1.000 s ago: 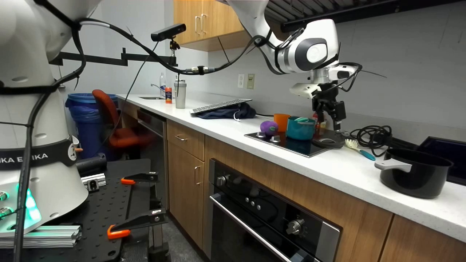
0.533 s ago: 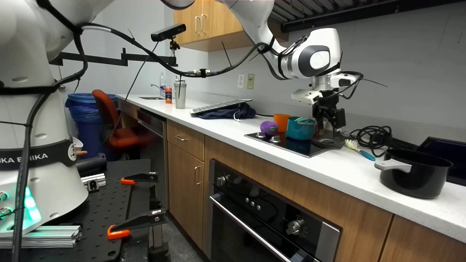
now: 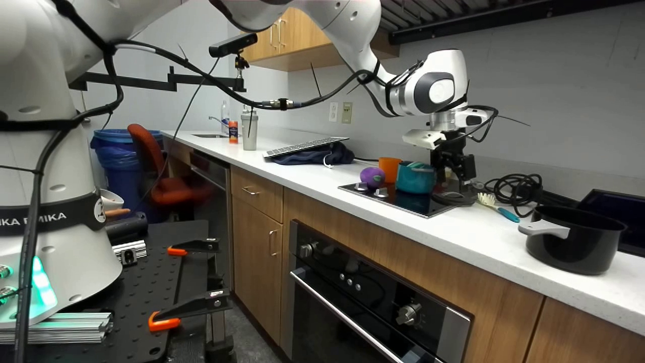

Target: Pick up the lid and close the pot

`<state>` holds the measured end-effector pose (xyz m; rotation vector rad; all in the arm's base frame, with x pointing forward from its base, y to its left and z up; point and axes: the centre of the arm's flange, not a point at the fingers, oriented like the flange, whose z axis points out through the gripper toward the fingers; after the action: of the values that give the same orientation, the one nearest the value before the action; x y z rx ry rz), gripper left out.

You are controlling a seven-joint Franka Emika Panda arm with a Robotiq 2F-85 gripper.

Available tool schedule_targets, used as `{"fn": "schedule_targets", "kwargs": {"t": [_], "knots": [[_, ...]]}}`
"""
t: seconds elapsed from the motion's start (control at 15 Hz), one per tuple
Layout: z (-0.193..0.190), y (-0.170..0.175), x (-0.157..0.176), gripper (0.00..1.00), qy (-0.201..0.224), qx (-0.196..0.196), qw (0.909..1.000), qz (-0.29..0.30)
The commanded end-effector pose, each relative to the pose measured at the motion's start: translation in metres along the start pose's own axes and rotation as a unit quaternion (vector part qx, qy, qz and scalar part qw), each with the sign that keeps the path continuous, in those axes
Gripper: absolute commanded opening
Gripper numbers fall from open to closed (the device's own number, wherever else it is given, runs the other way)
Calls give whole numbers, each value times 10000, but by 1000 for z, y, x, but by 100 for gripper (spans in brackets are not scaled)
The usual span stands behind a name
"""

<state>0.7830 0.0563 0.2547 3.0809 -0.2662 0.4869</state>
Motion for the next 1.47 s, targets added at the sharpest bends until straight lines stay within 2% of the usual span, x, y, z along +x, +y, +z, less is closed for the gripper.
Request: {"fn": "schedule_targets", "kwargs": {"t": [0.0,0.27,0.33,0.4,0.6,0.8,0.93,1.4], "knots": [[16,-20,21,100,17,-175,9996,-204],[17,-23,24,99,88,-255,9994,-238],[17,-25,25,86,86,-246,9994,-227],[18,-25,25,79,78,-237,9994,-219],[16,-29,26,74,69,-236,9996,-107],[16,-34,24,94,13,-224,9996,150],[17,-35,23,100,-5,-177,9993,336],[24,-38,23,100,160,-92,9964,829]]}}
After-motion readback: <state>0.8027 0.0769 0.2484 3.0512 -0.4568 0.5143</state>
